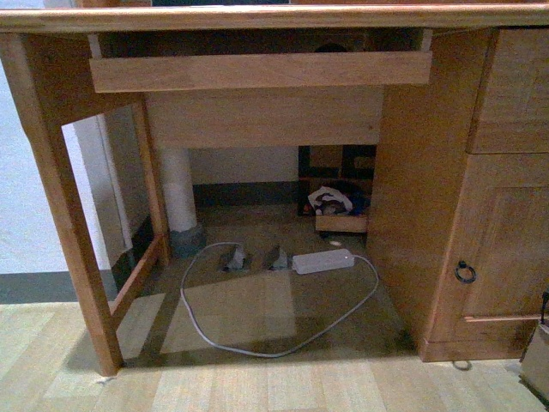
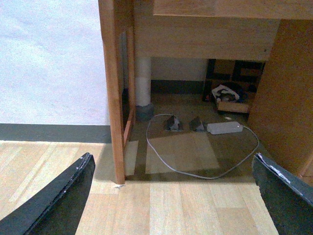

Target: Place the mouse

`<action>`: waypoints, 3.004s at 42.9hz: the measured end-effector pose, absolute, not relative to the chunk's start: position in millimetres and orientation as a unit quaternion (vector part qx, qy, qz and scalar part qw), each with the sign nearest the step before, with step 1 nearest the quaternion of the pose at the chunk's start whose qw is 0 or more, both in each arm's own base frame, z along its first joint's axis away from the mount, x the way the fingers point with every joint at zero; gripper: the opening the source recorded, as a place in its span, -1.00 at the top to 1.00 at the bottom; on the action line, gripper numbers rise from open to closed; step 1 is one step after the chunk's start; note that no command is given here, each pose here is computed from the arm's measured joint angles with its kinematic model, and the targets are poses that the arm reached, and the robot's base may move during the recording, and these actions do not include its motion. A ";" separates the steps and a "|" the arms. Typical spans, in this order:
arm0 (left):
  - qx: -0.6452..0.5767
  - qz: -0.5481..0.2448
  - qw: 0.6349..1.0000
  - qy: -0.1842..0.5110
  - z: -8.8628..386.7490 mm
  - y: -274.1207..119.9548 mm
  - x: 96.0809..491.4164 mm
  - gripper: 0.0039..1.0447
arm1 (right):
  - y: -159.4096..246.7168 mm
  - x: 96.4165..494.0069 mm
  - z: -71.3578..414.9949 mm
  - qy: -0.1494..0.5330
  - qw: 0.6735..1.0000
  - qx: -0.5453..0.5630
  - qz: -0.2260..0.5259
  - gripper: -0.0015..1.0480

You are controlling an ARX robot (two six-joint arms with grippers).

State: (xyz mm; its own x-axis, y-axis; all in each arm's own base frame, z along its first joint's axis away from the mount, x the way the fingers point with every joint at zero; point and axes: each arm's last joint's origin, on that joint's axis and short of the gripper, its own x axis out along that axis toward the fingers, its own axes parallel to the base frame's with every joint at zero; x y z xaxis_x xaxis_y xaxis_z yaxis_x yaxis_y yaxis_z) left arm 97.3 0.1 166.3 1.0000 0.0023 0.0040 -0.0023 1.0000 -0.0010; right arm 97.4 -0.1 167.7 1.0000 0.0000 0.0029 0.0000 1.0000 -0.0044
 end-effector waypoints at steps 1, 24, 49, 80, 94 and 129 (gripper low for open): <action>0.000 0.001 1.000 -0.002 166.3 0.1 97.3 -0.88 | -0.1 97.4 167.7 -0.001 1.000 -0.002 0.000 -0.87; 0.000 0.001 1.000 -0.002 166.3 0.1 97.3 -0.88 | -0.1 97.4 167.7 -0.001 1.000 -0.002 0.000 -0.87; 0.000 0.001 1.000 -0.002 166.3 0.1 97.3 -0.88 | -0.1 97.4 167.7 -0.001 1.000 -0.002 0.000 -0.87; 0.000 0.001 1.000 -0.002 166.3 0.1 97.3 -0.88 | -0.1 97.4 167.7 -0.001 1.000 -0.002 0.000 -0.87; 0.000 0.001 1.000 -0.001 166.2 0.1 97.3 -0.88 | -0.1 97.4 167.7 -0.001 1.000 -0.002 0.000 -0.87; 0.000 0.001 1.000 -0.003 166.5 0.1 97.3 -0.88 | -0.1 97.4 167.7 -0.001 1.000 -0.002 0.000 -0.87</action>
State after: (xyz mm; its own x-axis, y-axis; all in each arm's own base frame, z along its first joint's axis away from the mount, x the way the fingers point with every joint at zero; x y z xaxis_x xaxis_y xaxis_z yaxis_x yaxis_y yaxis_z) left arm 97.3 0.1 166.5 1.0000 0.0027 0.0063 -0.0027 1.0000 -0.0010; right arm 97.4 -0.1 167.7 1.0000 -0.0004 0.0029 0.0004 1.0000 -0.0044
